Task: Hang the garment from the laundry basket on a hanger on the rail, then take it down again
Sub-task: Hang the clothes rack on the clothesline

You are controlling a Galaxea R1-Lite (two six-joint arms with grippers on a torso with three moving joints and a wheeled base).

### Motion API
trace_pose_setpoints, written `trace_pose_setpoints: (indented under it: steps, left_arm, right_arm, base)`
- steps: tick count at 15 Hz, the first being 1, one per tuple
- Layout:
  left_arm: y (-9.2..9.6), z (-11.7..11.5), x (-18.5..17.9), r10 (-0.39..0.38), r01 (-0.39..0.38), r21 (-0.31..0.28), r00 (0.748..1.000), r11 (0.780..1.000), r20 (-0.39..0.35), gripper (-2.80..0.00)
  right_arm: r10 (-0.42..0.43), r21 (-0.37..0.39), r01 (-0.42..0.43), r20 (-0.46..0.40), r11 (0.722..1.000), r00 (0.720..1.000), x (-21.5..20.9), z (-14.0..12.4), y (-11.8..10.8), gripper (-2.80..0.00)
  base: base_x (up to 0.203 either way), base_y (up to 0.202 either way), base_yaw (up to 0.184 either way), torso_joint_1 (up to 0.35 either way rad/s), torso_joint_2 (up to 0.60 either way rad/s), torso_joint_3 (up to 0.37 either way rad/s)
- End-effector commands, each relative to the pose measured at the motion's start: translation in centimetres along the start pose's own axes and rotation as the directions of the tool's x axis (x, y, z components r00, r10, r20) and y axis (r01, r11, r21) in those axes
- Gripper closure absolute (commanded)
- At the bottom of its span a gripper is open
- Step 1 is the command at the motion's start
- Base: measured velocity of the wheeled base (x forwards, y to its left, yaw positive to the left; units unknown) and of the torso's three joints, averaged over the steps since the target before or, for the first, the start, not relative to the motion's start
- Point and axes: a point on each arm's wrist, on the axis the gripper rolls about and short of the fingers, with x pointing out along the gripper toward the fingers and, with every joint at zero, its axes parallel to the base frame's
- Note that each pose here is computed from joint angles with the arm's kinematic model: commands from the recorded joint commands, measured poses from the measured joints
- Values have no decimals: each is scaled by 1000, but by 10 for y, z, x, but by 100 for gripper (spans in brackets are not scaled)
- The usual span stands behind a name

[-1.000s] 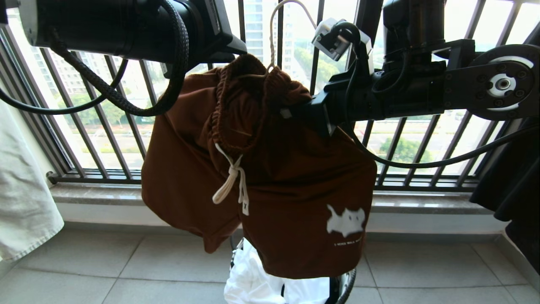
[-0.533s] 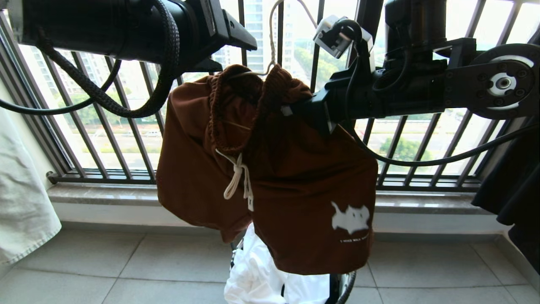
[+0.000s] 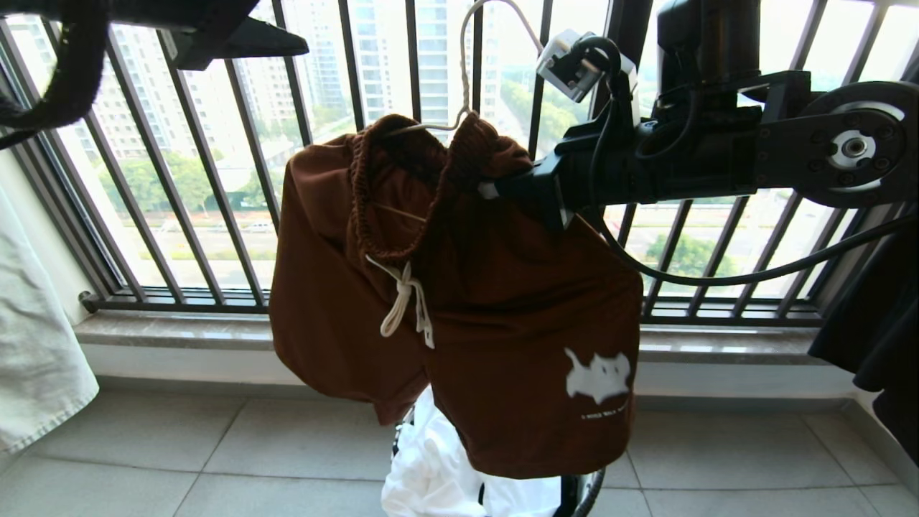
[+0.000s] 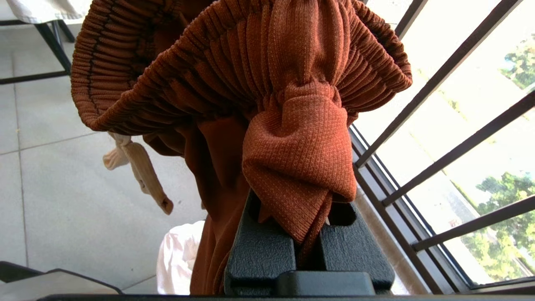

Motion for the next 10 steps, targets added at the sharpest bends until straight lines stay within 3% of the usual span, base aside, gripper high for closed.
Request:
trace_pose_setpoints:
  steps: [1,3,10]
  left_arm:
    - [2,5,-10,8,-8,-3,1000,1000,20,0]
    - [3,5,-10,12,-12,-3,1000,1000,18,0]
    - [5,2,-2,25,-25,-2,1000,1000,5,0]
  right_arm:
    - [0,4,-1,14,1000,1000,1,-3,1,0]
    - [-1,40,-2,57,999,998,2,-3,0,0]
    - [9,39,-12,65,999,998,-1,0,1,0]
  base:
    - [0,0,0,0,0,0]
    - [0,0,0,0,0,0]
    - [0,0,0,0,0,0]
